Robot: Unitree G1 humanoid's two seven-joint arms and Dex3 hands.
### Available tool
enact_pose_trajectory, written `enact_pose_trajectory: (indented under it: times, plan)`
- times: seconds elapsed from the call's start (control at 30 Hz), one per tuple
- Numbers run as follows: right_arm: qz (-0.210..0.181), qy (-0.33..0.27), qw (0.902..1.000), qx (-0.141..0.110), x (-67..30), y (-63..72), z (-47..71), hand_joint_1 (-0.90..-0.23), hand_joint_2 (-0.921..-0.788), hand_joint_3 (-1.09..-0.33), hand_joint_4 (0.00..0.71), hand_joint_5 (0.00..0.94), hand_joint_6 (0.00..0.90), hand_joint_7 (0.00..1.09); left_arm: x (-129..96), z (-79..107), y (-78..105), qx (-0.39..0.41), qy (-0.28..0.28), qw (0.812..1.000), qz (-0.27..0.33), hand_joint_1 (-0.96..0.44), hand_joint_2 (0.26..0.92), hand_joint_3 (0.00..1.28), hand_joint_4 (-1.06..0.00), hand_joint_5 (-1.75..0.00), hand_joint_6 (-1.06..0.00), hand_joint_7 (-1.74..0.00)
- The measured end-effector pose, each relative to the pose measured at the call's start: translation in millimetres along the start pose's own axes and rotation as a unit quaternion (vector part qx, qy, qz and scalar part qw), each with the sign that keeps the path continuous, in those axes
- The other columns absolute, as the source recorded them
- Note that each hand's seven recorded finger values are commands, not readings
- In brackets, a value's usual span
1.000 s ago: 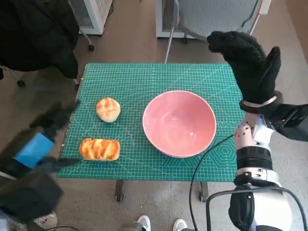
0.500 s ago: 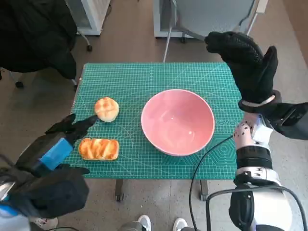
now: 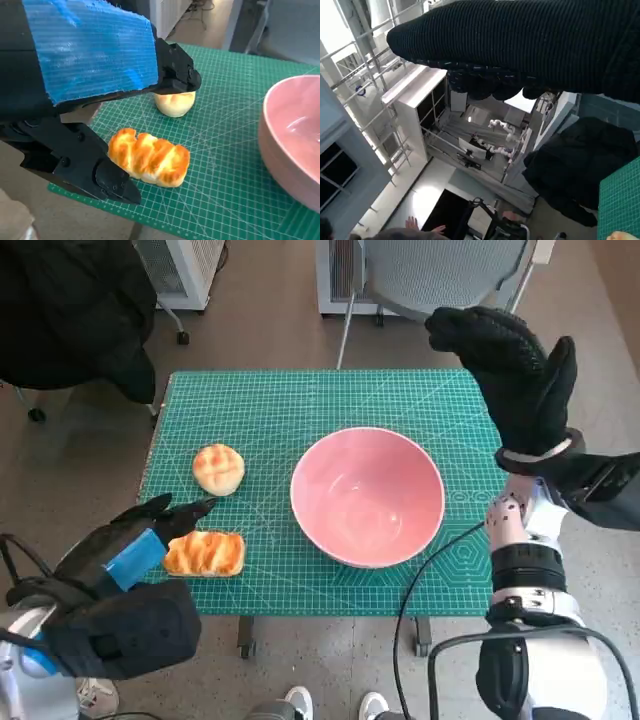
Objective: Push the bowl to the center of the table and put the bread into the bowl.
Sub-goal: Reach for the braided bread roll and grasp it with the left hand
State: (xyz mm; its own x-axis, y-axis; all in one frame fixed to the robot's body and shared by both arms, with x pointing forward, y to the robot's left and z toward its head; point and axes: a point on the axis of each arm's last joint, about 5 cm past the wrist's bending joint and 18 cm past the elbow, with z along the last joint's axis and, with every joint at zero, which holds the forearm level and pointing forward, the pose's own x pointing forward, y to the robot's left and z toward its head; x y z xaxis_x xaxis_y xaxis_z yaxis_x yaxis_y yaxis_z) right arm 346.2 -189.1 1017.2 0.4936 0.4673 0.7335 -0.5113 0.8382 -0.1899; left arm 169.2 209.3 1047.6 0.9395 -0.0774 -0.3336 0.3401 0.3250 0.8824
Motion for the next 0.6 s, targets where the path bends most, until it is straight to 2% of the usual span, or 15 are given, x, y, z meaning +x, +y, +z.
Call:
enact_pose_trajectory:
  times: [0.6]
  plan:
    - [0.005, 0.003, 1.0000, 0.005, -0.4, -0.4, -0.4, -0.667, -0.921, -0.769, 0.177, 0.002, 0.257, 0.00, 18, 0.0, -10.4, 0.010, 0.025, 1.000, -0.008, 0.02, 0.719, 0.01, -0.26, -0.01, -0.40, -0.01]
